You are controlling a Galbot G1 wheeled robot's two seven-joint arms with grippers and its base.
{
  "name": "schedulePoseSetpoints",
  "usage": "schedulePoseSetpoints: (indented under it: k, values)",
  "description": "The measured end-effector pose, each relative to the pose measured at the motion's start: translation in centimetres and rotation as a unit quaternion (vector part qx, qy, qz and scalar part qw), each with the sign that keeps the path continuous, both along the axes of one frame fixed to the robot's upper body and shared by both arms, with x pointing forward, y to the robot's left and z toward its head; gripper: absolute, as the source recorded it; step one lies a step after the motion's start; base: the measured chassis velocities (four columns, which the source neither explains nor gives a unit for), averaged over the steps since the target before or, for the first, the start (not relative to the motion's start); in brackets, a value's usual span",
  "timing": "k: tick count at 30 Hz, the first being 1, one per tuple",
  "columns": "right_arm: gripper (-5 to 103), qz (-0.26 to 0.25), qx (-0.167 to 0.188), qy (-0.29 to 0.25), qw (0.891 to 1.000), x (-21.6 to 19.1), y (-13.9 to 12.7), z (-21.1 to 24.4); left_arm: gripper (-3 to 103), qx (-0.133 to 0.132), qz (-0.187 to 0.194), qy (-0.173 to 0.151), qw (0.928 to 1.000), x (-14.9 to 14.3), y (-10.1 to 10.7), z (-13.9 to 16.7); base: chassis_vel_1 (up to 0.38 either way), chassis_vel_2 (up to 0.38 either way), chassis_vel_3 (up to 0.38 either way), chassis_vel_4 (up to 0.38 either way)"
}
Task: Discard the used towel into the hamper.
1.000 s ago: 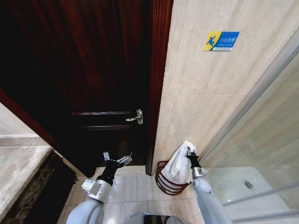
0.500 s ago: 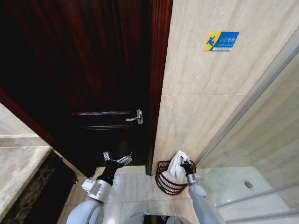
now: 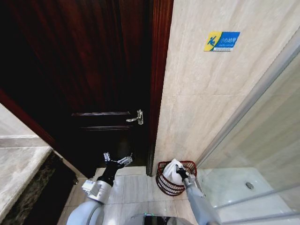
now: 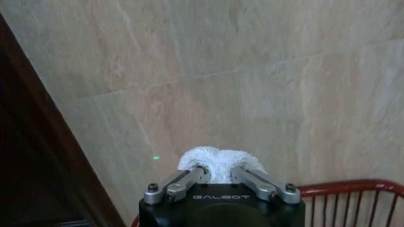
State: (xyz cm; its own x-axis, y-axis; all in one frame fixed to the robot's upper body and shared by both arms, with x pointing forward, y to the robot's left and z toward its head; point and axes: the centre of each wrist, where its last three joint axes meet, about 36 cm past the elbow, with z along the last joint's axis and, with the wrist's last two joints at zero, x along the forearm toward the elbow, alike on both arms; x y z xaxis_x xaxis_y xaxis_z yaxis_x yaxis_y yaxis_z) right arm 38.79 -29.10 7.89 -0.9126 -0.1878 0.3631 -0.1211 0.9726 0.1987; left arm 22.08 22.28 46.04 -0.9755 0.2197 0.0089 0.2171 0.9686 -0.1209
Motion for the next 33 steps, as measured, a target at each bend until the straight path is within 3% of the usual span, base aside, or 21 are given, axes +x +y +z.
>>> schedulePoseSetpoints:
  k: [9, 10, 11, 14, 17, 18, 22, 23, 27, 29, 33]
  values:
    - [5, 0.016, -0.017, -0.009, 1.000, 1.6, 0.8, 0.8, 100, 0.000, 0.000, 0.000, 1.0000, 0.0, 0.0, 0.0, 0.000, 0.000, 0.000, 0.000]
    - [10, 0.024, -0.022, -0.014, 0.999, 1.4, 0.7, 1.3, 100, 0.000, 0.000, 0.000, 1.0000, 0.0, 0.0, 0.0, 0.000, 0.000, 0.000, 0.000]
    - [27, 0.055, -0.033, -0.015, 0.998, 0.7, 0.3, 2.0, 100, 0.000, 0.000, 0.000, 1.0000, 0.0, 0.0, 0.0, 0.000, 0.000, 0.000, 0.000]
    - [32, 0.068, -0.037, -0.008, 0.997, 0.1, -0.2, 2.0, 100, 0.000, 0.000, 0.000, 1.0000, 0.0, 0.0, 0.0, 0.000, 0.000, 0.000, 0.000]
    - [48, 0.084, -0.049, 0.021, 0.995, -1.2, -1.1, 1.6, 100, 0.000, 0.000, 0.000, 1.0000, 0.0, 0.0, 0.0, 0.000, 0.000, 0.000, 0.000]
    - [48, 0.084, -0.049, 0.021, 0.995, -1.2, -1.1, 1.6, 100, 0.000, 0.000, 0.000, 1.0000, 0.0, 0.0, 0.0, 0.000, 0.000, 0.000, 0.000]
    - [65, 0.083, -0.054, 0.035, 0.994, -2.3, -1.7, 1.2, 100, 0.000, 0.000, 0.000, 1.0000, 0.0, 0.0, 0.0, 0.000, 0.000, 0.000, 0.000]
    - [65, 0.081, -0.054, 0.036, 0.995, -2.5, -1.8, 1.1, 100, 0.000, 0.000, 0.000, 1.0000, 0.0, 0.0, 0.0, 0.000, 0.000, 0.000, 0.000]
    - [81, 0.060, -0.059, 0.044, 0.996, -3.0, -1.9, 0.7, 100, 0.000, 0.000, 0.000, 1.0000, 0.0, 0.0, 0.0, 0.000, 0.000, 0.000, 0.000]
    - [91, 0.016, -0.087, 0.070, 0.994, -3.0, -1.6, 0.6, 100, 0.000, 0.000, 0.000, 1.0000, 0.0, 0.0, 0.0, 0.000, 0.000, 0.000, 0.000]
    - [100, -0.021, -0.120, 0.100, 0.987, -3.3, -2.0, 0.6, 100, 0.000, 0.000, 0.000, 1.0000, 0.0, 0.0, 0.0, 0.000, 0.000, 0.000, 0.000]
